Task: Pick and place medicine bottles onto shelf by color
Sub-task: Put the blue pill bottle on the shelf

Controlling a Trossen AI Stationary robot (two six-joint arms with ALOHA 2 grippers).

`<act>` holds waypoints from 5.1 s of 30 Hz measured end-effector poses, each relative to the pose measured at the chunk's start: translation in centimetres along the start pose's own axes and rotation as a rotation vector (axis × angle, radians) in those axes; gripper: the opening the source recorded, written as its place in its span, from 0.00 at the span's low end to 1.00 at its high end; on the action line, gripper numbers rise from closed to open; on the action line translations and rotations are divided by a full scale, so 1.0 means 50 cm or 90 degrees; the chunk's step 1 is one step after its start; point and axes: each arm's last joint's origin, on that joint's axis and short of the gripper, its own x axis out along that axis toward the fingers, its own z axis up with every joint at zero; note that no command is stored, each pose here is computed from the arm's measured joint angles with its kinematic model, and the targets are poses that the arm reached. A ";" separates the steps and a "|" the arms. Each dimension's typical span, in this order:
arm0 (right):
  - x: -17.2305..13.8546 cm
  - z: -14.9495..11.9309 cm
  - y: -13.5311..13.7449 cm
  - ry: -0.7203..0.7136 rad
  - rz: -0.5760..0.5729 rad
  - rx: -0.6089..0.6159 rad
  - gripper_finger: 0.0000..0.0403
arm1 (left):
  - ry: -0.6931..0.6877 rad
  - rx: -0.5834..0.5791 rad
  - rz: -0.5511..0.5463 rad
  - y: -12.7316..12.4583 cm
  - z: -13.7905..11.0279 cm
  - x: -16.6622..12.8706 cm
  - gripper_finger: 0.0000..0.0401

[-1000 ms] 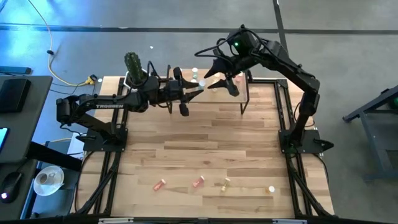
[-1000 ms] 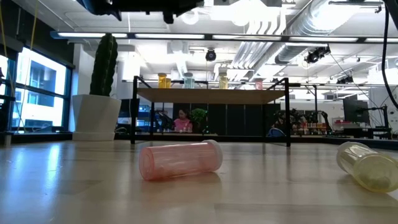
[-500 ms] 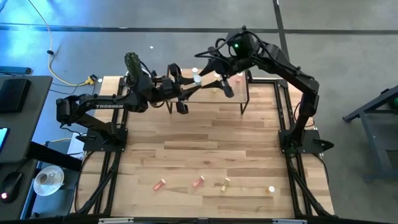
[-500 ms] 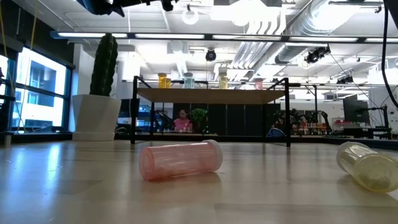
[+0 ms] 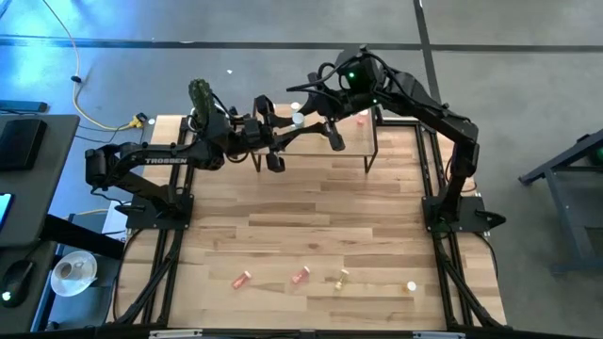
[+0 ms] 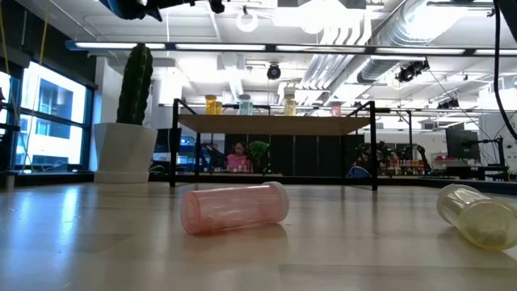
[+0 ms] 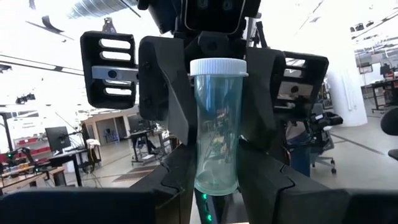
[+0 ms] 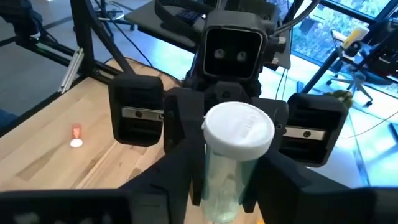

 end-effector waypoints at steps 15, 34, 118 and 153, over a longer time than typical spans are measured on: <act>0.000 -0.002 -0.002 0.016 -0.022 0.001 0.25 | 0.002 0.017 0.003 0.001 -0.001 0.000 0.23; 0.001 -0.010 -0.003 0.057 -0.057 0.055 0.25 | 0.109 0.011 0.024 -0.002 -0.031 -0.003 0.45; 0.266 -0.136 0.207 0.167 -0.014 0.287 0.25 | 0.467 -0.099 -0.169 -0.110 0.008 -0.128 0.51; 0.256 -0.141 0.195 0.179 -0.021 0.312 0.41 | 0.468 -0.078 -0.167 -0.107 0.007 -0.129 0.29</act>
